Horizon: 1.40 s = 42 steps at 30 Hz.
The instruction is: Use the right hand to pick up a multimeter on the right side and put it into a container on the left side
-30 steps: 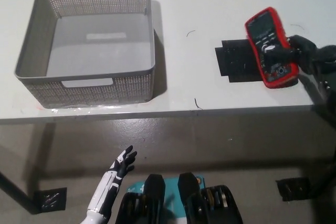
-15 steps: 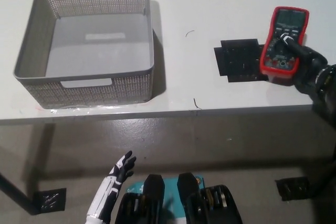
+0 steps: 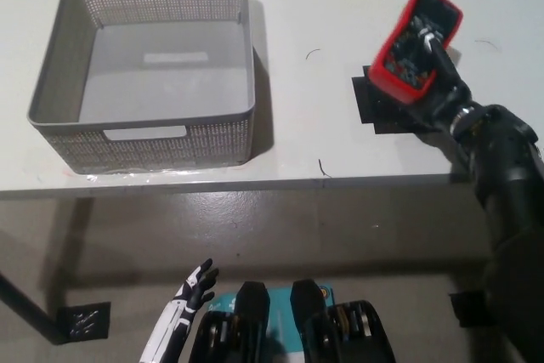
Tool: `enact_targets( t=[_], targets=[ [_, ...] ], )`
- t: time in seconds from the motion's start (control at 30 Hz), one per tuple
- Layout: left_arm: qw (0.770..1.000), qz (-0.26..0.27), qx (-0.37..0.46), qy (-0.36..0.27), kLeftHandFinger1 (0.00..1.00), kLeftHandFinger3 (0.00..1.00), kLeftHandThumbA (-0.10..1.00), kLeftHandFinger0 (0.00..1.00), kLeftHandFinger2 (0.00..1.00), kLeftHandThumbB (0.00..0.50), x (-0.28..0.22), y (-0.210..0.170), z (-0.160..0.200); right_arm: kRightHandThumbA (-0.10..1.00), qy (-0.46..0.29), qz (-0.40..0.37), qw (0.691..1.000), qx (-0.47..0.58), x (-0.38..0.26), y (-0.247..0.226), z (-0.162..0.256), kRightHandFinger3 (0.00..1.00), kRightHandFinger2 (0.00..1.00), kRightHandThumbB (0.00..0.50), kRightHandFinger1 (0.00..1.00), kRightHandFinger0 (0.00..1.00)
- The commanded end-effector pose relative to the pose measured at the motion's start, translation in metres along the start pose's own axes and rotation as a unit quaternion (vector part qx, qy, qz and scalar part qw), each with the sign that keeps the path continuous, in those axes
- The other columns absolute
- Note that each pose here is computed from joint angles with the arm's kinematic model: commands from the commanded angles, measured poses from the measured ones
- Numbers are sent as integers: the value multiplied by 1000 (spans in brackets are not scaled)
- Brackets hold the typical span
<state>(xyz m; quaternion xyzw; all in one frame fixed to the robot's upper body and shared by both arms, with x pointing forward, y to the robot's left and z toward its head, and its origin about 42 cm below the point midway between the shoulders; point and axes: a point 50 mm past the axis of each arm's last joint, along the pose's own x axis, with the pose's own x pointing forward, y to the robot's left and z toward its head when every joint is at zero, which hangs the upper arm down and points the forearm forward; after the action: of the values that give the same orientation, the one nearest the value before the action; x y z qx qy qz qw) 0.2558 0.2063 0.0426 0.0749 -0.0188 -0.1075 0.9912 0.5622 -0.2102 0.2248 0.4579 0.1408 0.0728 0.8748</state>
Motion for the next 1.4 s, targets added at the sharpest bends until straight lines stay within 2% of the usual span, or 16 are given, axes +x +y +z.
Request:
enact_targets(
  t=[0.0, 0.17, 0.33, 0.57, 0.6, 0.67, 0.8, 0.97, 1.03, 1.13, 1.17, 1.2, 1.23, 1.27, 1.33, 1.37],
  targets=[
    [999, -7, 9, -41, 1000, 1000, 1000, 1000, 1000, 372, 0, -5, 7, -100, -132, 291, 942, 105, -20, 157, 91, 1000, 633, 175, 121, 0],
    [999, -9, 7, -35, 1000, 1000, 1000, 1000, 1000, 384, -4, -7, 6, -100, -139, 310, 938, 68, -31, 198, 90, 1000, 640, 213, 111, 0],
    [999, -15, 8, -38, 1000, 1000, 1000, 1000, 1000, 370, -6, -8, 5, -100, -125, 327, 935, 47, -35, 235, 84, 1000, 640, 199, 95, 0],
    [999, -19, 10, -32, 1000, 1000, 1000, 1000, 1000, 396, -8, -8, 5, -100, -67, 321, 944, -18, -22, 285, 63, 1000, 700, 145, 179, 0],
    [999, -20, 11, -32, 1000, 1000, 1000, 1000, 1000, 392, -8, -9, 5, -100, -63, 311, 948, -37, -20, 288, 61, 850, 664, 169, 168, 0],
    [999, -21, 11, -31, 1000, 1000, 1000, 1000, 1000, 391, -11, -10, 4, -100, -40, 302, 952, -43, -14, 295, 52, 1000, 689, 153, 166, 0],
    [999, -25, 12, -31, 1000, 1000, 1000, 1000, 1000, 392, -14, -13, 3, -100, -7, 278, 957, -88, -4, 303, 33, 1000, 708, 123, 206, 0],
    [999, -29, 6, -30, 1000, 1000, 1000, 1000, 1000, 403, -12, -13, 4, -100, 30, 238, 956, -168, 3, 316, 7, 1000, 681, 133, 147, 0],
    [999, -30, 7, -29, 1000, 1000, 1000, 1000, 1000, 398, -12, -13, 6, -100, 40, 226, 954, -191, 5, 323, -7, 1000, 706, 114, 138, 0],
    [999, -32, 12, -28, 1000, 1000, 1000, 1000, 1000, 399, -13, -13, 6, -100, 36, 210, 952, -221, 7, 329, -27, 1000, 785, 140, 172, 0],
    [999, -34, 12, -26, 1000, 1000, 1000, 1000, 1000, 409, -13, -14, 6, -100, 35, 206, 948, -238, 8, 331, -33, 892, 804, 144, 197, 0],
    [999, -37, 13, -25, 1000, 1000, 1000, 1000, 1000, 413, -13, -14, 7, -100, 32, 204, 944, -258, 9, 333, -40, 566, 830, 148, 219, 0],
    [999, -38, 15, -26, 1000, 1000, 1000, 1000, 1000, 415, -13, -14, 7, -100, 31, 206, 942, -265, 9, 334, -44, 568, 831, 144, 267, 0],
    [999, -39, 14, -27, 1000, 1000, 1000, 1000, 1000, 422, -12, -14, 7, -100, 32, 209, 939, -270, 9, 336, -49, 716, 828, 145, 282, 0],
    [999, -38, 9, -28, 1000, 1000, 1000, 1000, 1000, 415, -7, -14, 8, -100, 32, 213, 936, -280, 9, 340, -53, 712, 839, 144, 295, 0],
    [999, -38, 4, -26, 1000, 1000, 1000, 1000, 1000, 414, -8, -15, 8, -100, 35, 213, 936, -279, 9, 341, -58, 795, 848, 146, 306, 0]
  ],
)
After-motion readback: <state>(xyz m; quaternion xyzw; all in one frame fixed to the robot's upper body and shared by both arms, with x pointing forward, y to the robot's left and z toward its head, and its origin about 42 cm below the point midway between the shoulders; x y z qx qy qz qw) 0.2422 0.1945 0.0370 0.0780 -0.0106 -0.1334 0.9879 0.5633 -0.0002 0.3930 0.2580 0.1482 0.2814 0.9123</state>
